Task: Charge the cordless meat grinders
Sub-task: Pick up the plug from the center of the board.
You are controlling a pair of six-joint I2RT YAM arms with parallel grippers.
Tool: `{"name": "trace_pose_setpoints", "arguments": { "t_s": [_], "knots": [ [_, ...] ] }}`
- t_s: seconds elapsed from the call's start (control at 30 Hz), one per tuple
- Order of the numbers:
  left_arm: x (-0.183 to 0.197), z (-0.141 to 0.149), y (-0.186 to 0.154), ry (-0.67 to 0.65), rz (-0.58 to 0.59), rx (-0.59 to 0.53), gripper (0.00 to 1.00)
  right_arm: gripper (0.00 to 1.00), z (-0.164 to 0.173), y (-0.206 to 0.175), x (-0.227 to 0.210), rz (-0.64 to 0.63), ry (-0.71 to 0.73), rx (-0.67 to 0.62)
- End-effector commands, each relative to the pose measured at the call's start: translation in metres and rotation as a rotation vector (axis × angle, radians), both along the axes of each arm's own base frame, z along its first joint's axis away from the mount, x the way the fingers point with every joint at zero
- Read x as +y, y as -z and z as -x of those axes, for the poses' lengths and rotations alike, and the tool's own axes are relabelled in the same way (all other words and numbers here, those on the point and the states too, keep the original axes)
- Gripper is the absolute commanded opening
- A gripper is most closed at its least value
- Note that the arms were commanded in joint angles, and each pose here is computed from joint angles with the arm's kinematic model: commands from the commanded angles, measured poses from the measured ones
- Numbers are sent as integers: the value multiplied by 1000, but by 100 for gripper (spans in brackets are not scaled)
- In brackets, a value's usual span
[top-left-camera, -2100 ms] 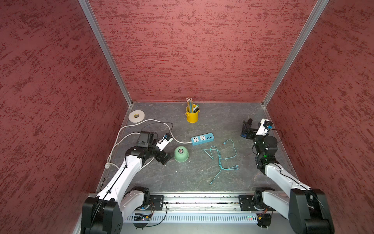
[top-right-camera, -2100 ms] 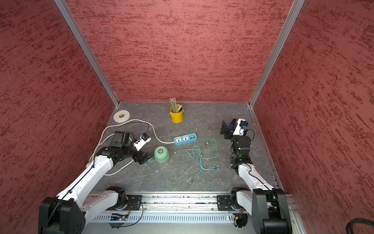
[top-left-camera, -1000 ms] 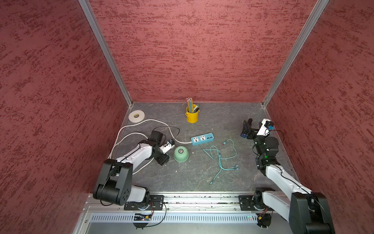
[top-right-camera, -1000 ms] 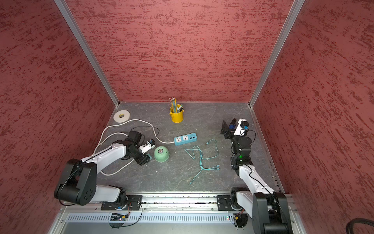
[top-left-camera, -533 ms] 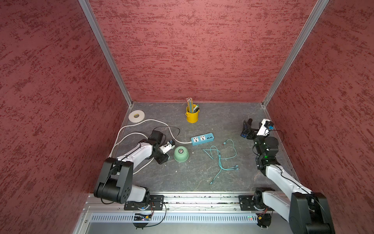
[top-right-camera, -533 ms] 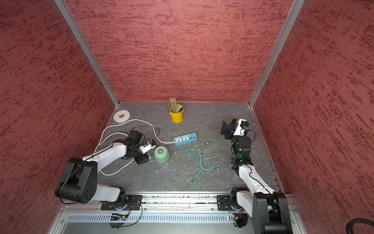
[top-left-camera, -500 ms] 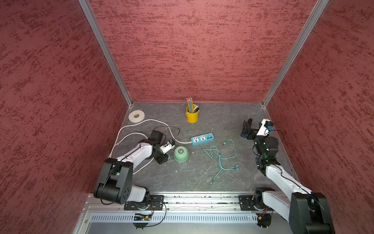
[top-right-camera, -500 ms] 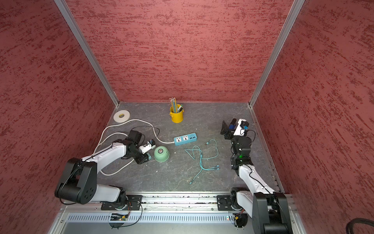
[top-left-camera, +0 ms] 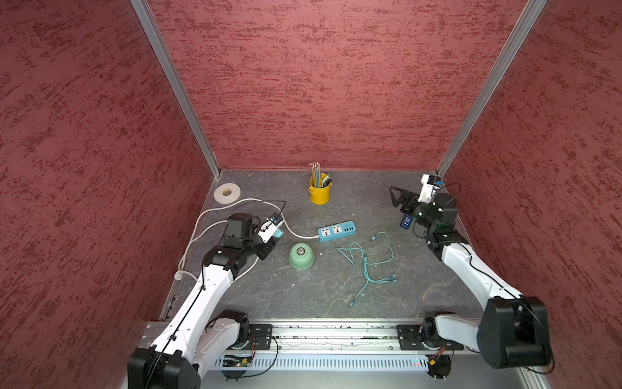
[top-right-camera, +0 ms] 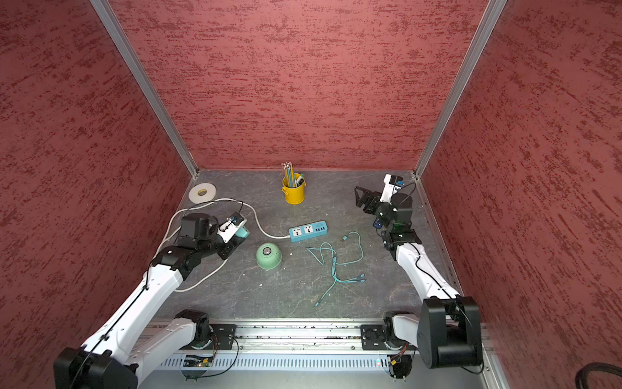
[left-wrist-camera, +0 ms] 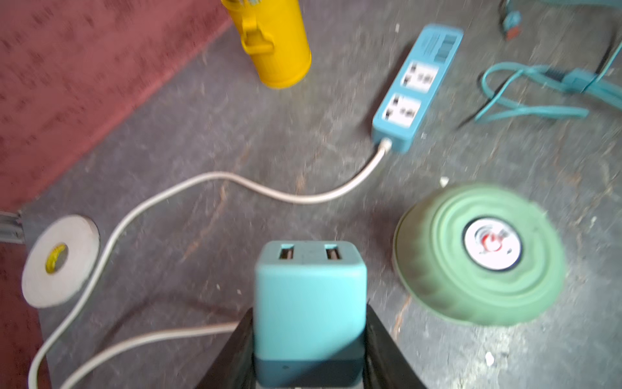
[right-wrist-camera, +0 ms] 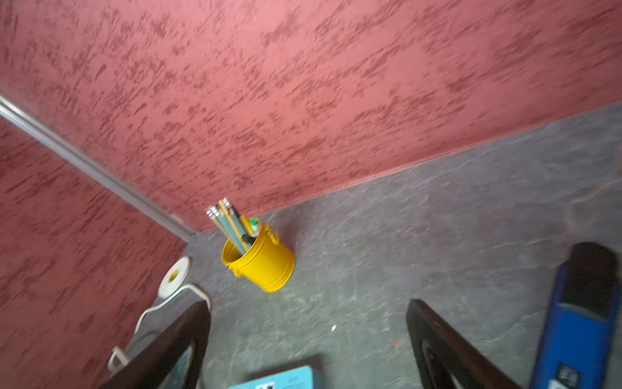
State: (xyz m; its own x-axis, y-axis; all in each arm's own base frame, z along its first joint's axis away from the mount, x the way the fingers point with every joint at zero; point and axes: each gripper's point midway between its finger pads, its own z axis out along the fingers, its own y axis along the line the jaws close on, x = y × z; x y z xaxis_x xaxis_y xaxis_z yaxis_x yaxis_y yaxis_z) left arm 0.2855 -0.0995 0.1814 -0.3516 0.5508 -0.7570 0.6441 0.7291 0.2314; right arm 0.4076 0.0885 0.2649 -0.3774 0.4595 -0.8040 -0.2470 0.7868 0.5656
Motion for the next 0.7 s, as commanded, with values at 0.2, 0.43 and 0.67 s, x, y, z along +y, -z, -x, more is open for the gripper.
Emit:
{"name": "trace_pose_setpoints", "arguments": {
  "t_s": [0.2,0.43,0.67],
  "knots": [
    [-83,-22,-87,289,142,-296,41,86,29,-52,105,-53,-387,17],
    [-131,-29,-105,424,162,-366,40,81,51,-61,169,-25,-572,64],
    [-154,-40,-102,444,122,-377,41,71,59,-61,208,-44,-663,99]
  ]
}}
